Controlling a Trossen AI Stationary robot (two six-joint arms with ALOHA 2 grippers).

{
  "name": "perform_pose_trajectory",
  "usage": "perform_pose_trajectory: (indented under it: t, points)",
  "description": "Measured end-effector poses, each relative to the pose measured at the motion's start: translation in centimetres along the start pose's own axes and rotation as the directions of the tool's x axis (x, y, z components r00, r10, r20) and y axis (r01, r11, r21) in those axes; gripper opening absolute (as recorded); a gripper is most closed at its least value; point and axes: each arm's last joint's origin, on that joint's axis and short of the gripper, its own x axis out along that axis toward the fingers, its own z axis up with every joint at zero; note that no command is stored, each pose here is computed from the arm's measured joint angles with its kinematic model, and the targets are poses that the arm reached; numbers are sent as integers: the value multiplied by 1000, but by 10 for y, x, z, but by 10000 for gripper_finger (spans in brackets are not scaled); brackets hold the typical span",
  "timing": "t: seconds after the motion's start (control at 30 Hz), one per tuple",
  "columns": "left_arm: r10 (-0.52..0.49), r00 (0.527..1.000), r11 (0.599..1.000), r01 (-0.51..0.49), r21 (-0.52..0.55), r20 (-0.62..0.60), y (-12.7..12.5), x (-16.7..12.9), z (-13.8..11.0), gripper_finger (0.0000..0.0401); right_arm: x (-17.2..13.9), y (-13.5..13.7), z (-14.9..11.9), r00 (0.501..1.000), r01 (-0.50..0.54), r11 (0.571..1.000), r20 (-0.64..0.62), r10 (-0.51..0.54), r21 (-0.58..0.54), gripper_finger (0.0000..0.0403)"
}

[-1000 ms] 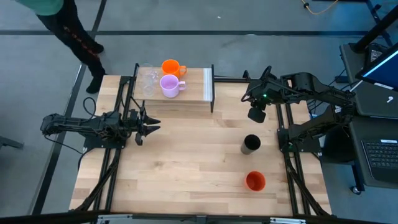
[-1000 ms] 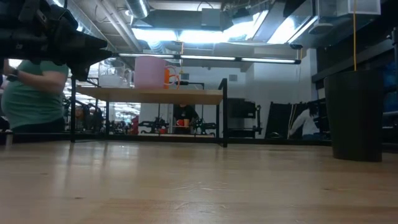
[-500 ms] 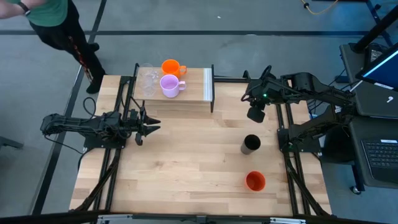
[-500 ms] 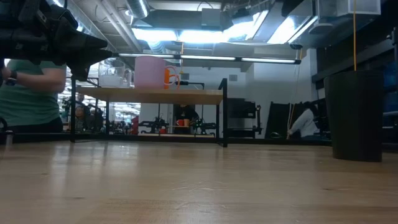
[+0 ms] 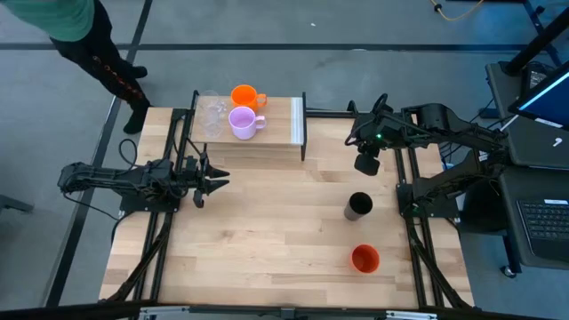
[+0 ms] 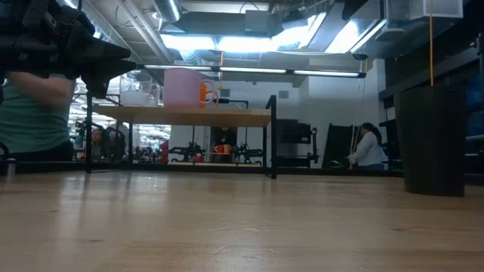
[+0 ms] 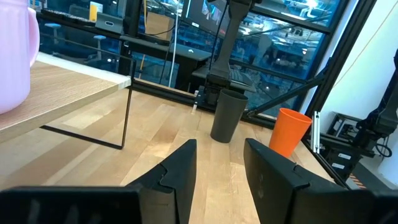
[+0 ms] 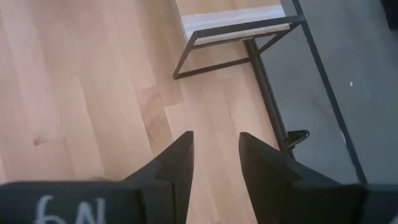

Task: Stack small to large cups/mugs on shelf
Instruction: Put the black cup on the shelf

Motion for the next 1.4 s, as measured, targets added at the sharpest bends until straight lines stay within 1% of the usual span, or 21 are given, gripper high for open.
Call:
perform_pose_trajectory:
  t: [0.17,0.2,0.27,0.33,0.43,0.5,0.6,0.63,0.7,0.83,0.9,1.03,1.13,1.2,1.33,1.4]
  points:
    - [0,1000,1000,0,0,0,0,0,0,128,0,2,0,998,-57,996,-5,57,-66,129]
    - [0,1000,1000,0,0,0,0,0,0,128,0,2,0,998,-69,996,-6,69,-53,129]
    - [0,1000,1000,0,0,0,0,0,0,128,0,3,0,996,-86,996,-9,86,23,131]
    - [0,1000,1000,0,0,0,0,0,0,128,2,3,-2,996,-80,996,-43,82,47,140]
    - [0,1000,1000,0,0,0,0,0,0,128,8,4,-3,992,-59,997,-107,63,40,173]
    - [0,1000,1000,0,0,0,0,0,0,128,15,6,0,988,-68,996,-136,74,51,203]
    - [0,1000,1000,0,0,0,0,0,0,128,23,11,0,962,-157,985,-215,167,66,244]
    - [0,1000,1000,0,0,0,0,0,0,128,26,13,-1,951,-177,982,-244,188,67,253]
    - [0,1000,1000,0,0,0,0,0,0,128,32,16,1,946,-189,980,-256,199,67,263]
    - [0,1000,1000,0,0,0,0,0,0,128,44,21,-8,922,-204,977,-324,213,62,260]
    - [0,1000,1000,0,0,0,0,0,0,128,53,24,-19,906,-194,979,-372,203,60,252]
    - [0,1000,1000,0,0,0,0,0,0,128,65,26,-49,879,-166,981,-437,192,98,239]
    - [0,1000,1000,0,0,0,0,0,0,128,74,32,-65,886,-175,975,-410,216,135,234]
    - [0,1000,1000,0,0,0,0,0,0,128,77,36,-73,894,-202,970,-380,238,133,234]
    - [0,1000,1000,0,0,-1,0,0,0,128,86,44,-87,886,-292,949,-339,316,122,238]
    - [0,1000,1000,0,0,-1,0,0,0,128,93,49,-94,879,-332,938,-330,345,95,238]
